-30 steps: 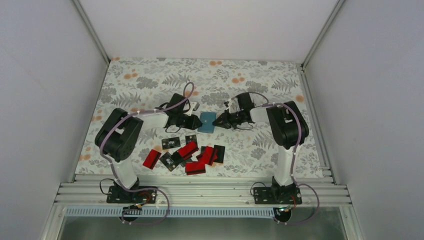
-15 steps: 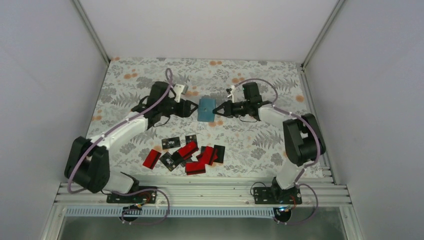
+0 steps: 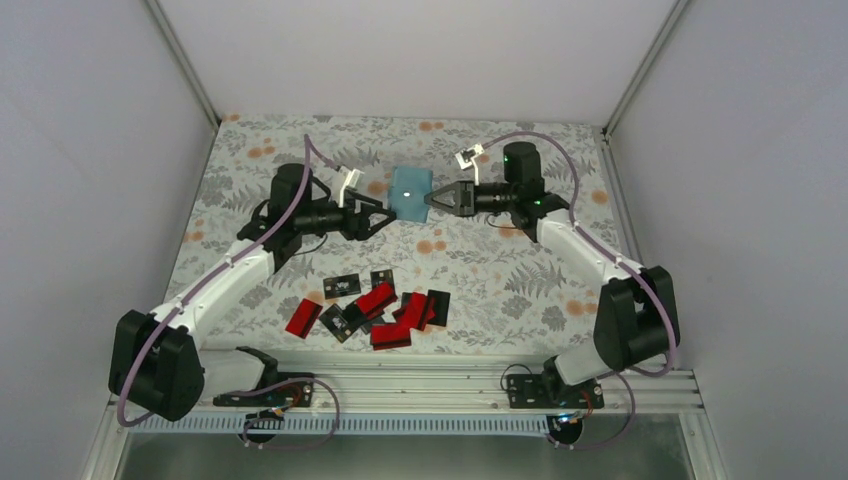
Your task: Put the credit cards into the card holder
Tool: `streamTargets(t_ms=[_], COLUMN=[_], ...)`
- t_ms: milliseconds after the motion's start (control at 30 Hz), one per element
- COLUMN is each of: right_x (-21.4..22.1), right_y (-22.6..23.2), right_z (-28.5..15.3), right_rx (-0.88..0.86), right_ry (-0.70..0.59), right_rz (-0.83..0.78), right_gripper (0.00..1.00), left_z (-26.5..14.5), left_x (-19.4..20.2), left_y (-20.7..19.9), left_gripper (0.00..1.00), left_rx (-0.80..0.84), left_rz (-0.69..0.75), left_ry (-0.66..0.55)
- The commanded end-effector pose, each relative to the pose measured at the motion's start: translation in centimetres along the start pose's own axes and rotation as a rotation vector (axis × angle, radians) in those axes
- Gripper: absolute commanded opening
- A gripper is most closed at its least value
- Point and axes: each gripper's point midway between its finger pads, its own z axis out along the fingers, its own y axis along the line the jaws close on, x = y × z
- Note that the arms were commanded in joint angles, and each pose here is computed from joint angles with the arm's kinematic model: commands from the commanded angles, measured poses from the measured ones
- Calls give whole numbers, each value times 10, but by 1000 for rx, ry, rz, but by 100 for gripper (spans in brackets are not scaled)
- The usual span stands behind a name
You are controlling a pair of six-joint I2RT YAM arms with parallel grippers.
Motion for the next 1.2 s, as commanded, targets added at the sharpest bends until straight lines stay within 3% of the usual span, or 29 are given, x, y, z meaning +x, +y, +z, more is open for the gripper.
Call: streamTargets(t_ms=[0, 100, 333, 533, 600, 667, 800, 833, 900, 1167], right_x=[-16, -18, -23, -26, -26, -27, -38, -39, -39, -27], right_y=[53, 66, 66, 64, 64, 68, 67, 68, 71, 118], right_z=[-5, -2, 6, 8, 7, 5, -10, -16, -22, -34], right_rx=[-100, -120, -59, -25, -23, -24, -20, -45, -92, -291], right_ry=[-24, -18, -40, -47, -44, -45, -93, -97, -95, -26], right_rz=[-111, -141, -151, -164, -176, -198, -238, -239, -231, -353], right_gripper=[4, 4, 4, 5, 9, 23, 69, 73, 75, 63], left_z=[-4, 0, 8, 10, 9, 8, -1, -3, -7, -21], left_x=[-9, -10, -18, -21, -24, -29, -41, -43, -50, -66], left_y=[-35, -39, -50, -50, -50, -51, -70, -78, -90, -130], left_gripper=[66, 63, 42, 14, 4, 3, 2, 2, 2, 2], left_rx=[164, 177, 185, 160, 153, 148, 216, 253, 304, 469], left_rz=[67, 74, 91, 93, 93, 100, 114, 119, 124, 166], left_ry=[-21, -14, -25, -37, -47, -58, -104, -106, -107, -64])
